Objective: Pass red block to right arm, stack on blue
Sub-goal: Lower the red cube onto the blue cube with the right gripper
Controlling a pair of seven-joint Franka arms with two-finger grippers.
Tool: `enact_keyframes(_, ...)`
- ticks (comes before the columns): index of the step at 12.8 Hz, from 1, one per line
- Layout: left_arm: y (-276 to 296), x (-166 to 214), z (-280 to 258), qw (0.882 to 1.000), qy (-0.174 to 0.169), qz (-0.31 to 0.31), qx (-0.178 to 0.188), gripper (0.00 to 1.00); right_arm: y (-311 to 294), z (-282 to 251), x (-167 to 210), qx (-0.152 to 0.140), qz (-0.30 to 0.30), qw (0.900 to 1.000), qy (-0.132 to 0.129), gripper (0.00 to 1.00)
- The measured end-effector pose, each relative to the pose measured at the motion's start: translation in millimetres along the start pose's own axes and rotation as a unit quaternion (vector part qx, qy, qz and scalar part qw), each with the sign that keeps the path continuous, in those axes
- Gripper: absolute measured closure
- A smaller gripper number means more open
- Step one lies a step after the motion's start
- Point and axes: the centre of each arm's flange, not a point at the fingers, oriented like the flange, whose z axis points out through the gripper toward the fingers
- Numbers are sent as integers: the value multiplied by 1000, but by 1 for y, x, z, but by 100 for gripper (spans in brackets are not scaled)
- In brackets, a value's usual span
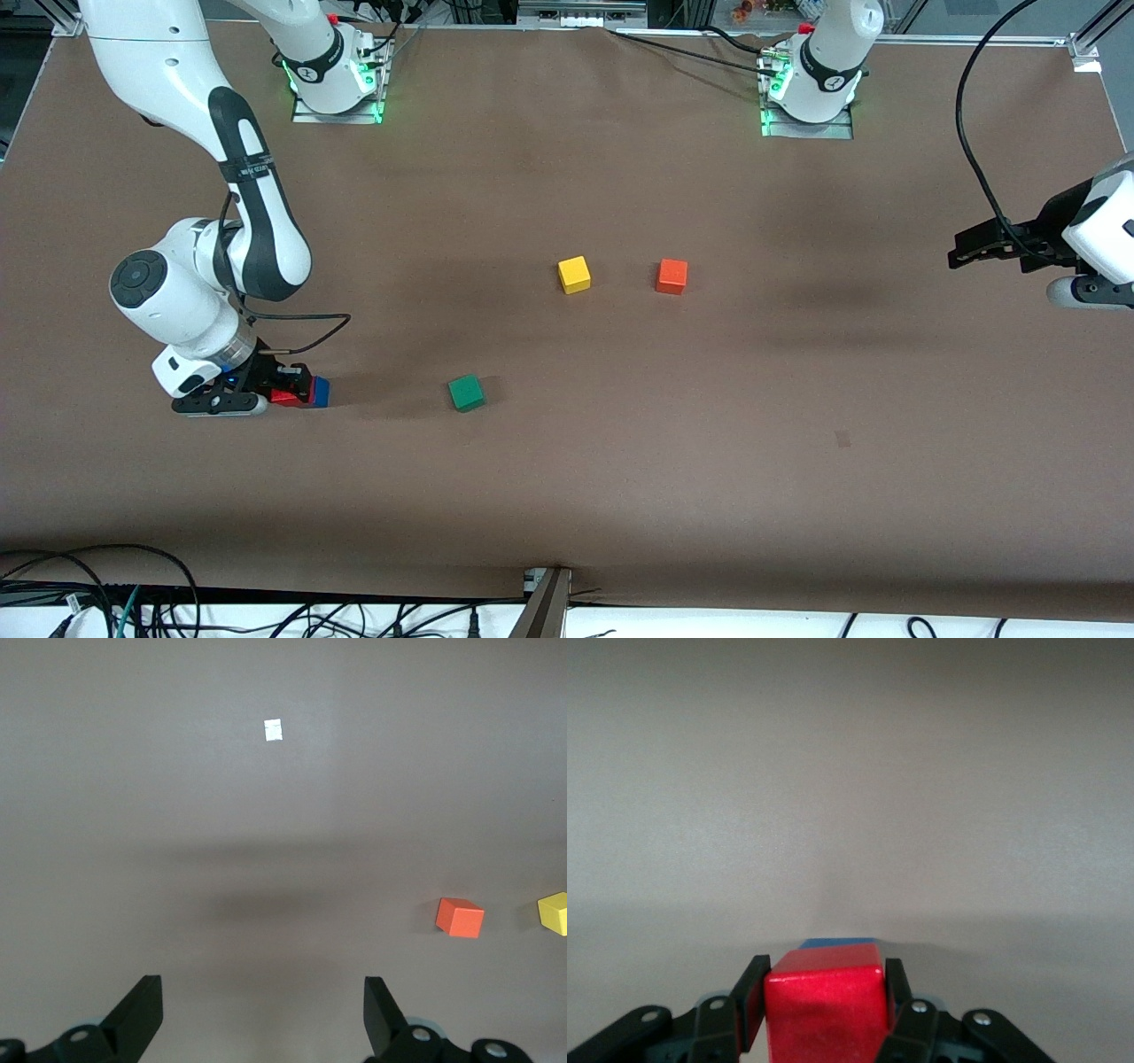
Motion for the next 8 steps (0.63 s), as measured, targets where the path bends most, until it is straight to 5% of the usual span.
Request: enact_keyframes(8, 3, 0, 0, 1000, 0, 3, 0, 0, 5, 0, 0, -1, 4, 1000, 0, 43)
